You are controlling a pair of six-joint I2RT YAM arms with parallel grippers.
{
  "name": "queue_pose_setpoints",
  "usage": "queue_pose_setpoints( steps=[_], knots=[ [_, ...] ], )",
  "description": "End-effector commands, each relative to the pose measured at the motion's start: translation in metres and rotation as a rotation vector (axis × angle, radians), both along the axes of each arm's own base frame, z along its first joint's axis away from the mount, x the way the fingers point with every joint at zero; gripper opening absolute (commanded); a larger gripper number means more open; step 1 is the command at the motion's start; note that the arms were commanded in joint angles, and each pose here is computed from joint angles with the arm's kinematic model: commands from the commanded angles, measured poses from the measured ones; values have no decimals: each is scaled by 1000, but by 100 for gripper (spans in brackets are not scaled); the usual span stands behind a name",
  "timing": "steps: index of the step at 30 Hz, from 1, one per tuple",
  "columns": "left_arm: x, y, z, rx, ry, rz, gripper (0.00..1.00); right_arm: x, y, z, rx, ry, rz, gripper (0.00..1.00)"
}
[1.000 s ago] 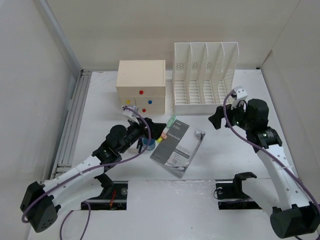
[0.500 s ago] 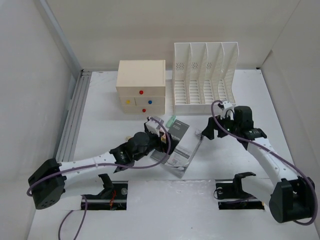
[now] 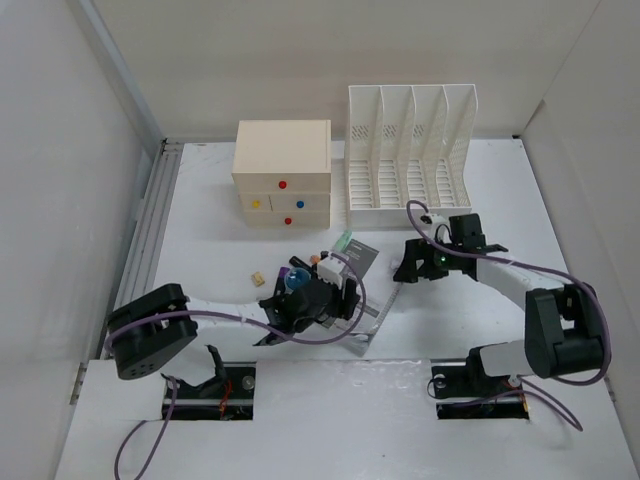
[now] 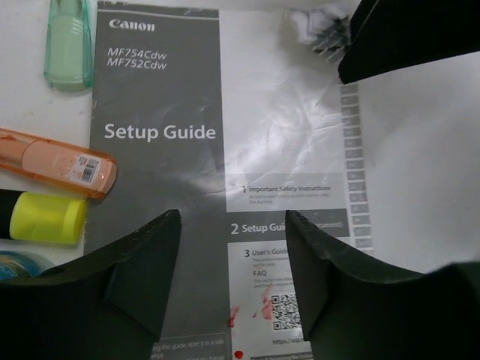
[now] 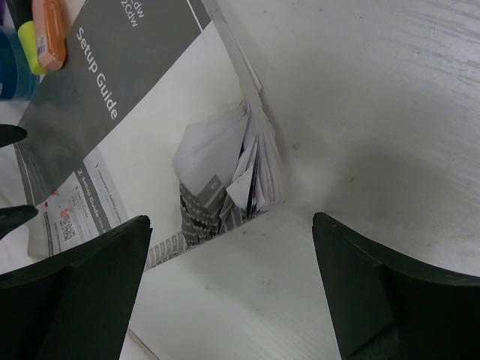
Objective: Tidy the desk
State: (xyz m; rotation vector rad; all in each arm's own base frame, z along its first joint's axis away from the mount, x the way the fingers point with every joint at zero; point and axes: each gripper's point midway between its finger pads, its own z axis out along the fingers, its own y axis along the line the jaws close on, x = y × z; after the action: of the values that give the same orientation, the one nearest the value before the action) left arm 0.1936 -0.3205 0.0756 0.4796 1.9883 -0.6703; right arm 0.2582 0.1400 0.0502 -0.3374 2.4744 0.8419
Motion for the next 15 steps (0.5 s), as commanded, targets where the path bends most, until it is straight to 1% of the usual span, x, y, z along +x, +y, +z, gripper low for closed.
queue_pose_setpoints(
  steps=[1,2,3,6,7,8,10,11,12,13,14,15],
  knots=[
    [12,-13,16,-68,-42,44,54,14,15,10,72,-31,29,94],
    [12,-14,14,-71,-35,47,51,13,15,5,70,-14,29,94],
    [12,-14,9,-59,-29,47,43,11,17,-2,80,13,37,94],
    [13,-19,-5,-30,-13,39,29,5,31,-11,103,72,83,92],
    [12,-22,-12,-14,-2,29,22,3,32,-13,110,85,89,90],
    [12,-21,-17,-1,4,29,19,-2,41,-13,124,89,125,89],
    [10,-23,-24,2,19,22,12,-3,47,-14,123,92,143,89],
    [9,-24,-29,7,26,13,9,-1,48,-13,128,86,138,87],
    [10,-28,-28,-1,23,13,2,-3,51,-13,127,87,152,85],
    [10,-27,-32,10,28,13,0,-4,54,-15,127,89,161,83],
    [10,-33,-31,4,31,1,0,-5,55,-14,134,91,166,81],
    [6,-33,-41,23,49,-15,0,-6,55,-17,135,109,159,73]
  ],
)
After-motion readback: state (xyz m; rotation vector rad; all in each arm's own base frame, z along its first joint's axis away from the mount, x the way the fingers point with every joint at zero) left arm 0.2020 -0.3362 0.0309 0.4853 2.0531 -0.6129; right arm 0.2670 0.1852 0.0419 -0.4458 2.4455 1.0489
